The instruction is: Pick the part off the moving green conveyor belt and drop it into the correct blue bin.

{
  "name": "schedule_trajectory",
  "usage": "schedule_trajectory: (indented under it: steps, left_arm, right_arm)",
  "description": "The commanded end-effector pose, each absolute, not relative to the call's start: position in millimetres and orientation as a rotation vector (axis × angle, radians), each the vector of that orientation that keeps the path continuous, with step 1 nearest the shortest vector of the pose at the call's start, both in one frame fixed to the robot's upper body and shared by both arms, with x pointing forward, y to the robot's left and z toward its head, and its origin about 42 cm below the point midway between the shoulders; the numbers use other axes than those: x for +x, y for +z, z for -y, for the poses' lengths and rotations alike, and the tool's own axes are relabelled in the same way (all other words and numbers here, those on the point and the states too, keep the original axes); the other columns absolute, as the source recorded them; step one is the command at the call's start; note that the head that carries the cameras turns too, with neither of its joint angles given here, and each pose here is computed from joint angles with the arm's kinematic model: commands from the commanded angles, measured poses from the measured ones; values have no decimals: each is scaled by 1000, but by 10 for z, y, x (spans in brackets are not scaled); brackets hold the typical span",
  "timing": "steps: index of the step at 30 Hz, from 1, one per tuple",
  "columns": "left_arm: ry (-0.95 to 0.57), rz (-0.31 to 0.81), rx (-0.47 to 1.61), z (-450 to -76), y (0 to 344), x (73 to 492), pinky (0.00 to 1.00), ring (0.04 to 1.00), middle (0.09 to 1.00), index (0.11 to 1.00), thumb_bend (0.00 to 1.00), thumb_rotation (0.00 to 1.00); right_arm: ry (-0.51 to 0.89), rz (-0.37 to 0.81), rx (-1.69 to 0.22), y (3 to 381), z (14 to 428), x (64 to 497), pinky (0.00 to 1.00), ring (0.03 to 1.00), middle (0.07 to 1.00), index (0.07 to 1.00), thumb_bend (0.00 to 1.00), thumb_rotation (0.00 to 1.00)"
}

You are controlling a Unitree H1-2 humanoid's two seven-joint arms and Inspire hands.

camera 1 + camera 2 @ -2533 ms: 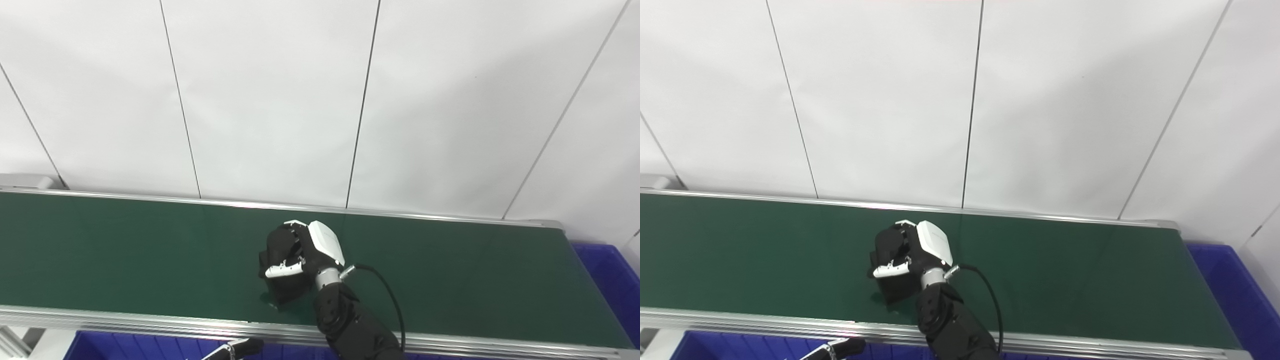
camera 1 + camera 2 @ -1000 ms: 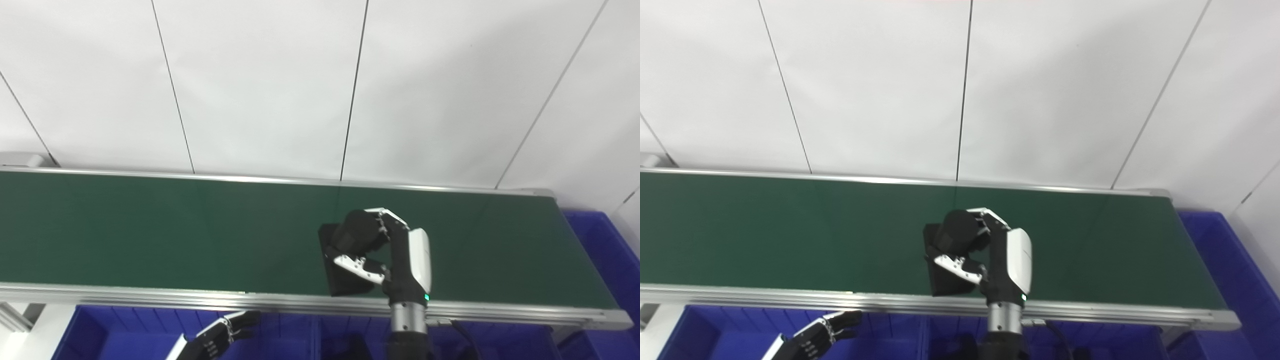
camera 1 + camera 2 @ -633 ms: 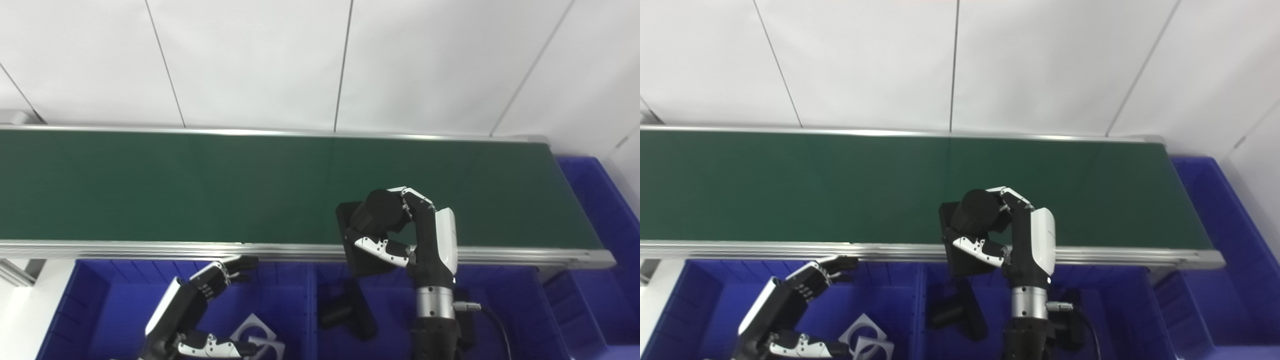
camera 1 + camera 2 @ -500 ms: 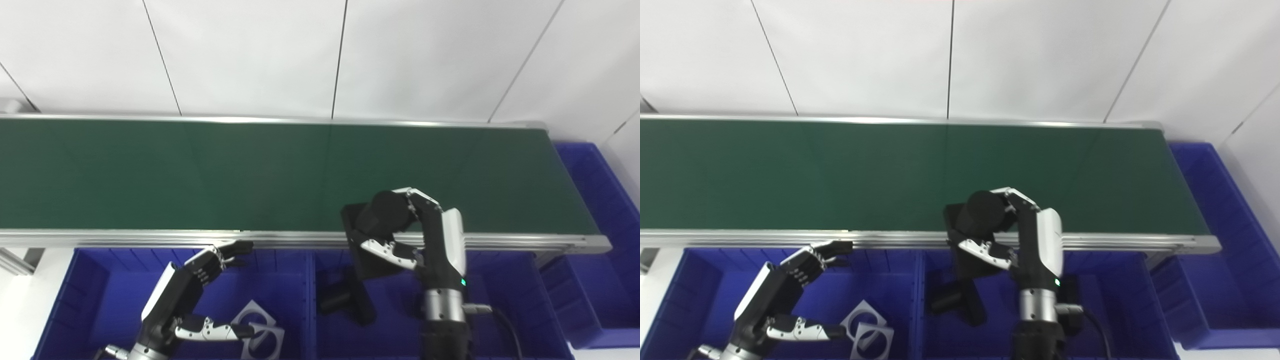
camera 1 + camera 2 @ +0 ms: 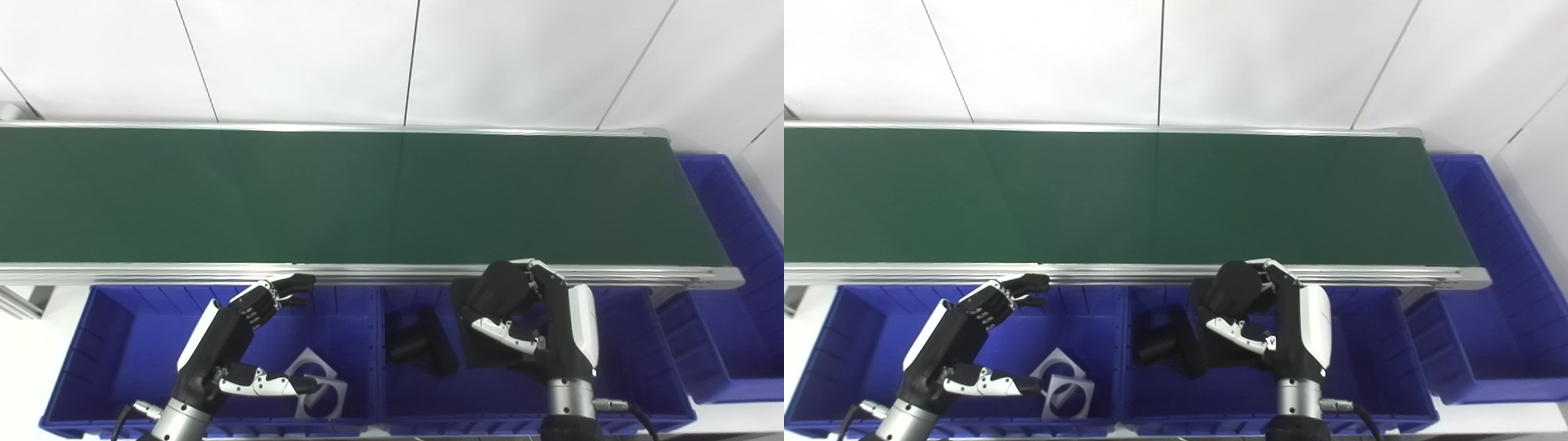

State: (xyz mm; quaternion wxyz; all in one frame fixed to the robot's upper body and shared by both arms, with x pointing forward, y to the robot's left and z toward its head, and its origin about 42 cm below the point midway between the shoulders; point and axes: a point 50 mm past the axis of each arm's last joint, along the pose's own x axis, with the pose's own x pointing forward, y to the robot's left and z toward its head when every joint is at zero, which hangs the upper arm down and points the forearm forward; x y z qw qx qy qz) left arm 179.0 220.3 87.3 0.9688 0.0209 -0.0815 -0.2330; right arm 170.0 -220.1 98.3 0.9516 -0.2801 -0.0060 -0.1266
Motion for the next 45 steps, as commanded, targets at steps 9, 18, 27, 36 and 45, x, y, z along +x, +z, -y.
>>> schedule_trajectory:
  steps: [9, 18, 27, 36, 45]
  left_arm:
    - [-460, 213, 42, -2231, 992, 1859, 725, 786, 804, 753, 854, 118]
    - [-466, 221, 48, -2256, 1014, 1913, 725, 783, 801, 751, 849, 109]
    - [-469, 233, 54, -2244, 1027, 1938, 709, 774, 795, 741, 851, 105]
    - [-466, 216, 42, -2237, 977, 1895, 722, 778, 798, 751, 849, 90]
    - [-448, 190, 54, -2204, 901, 1894, 733, 788, 802, 778, 858, 114]
  right_arm:
    - [-178, -106, -687, 924, 2415, 1862, 510, 566, 480, 517, 525, 1]
    - [-14, -196, -753, 946, 2399, 1893, 733, 842, 846, 769, 810, 194]
    - [29, -156, -770, 1070, 2305, 1799, 830, 924, 929, 840, 850, 335]
    - [105, -16, -682, 1144, 2099, 1709, 808, 914, 929, 889, 841, 408]
    - [236, 2, -424, 1099, 1940, 1717, 795, 863, 890, 869, 884, 413]
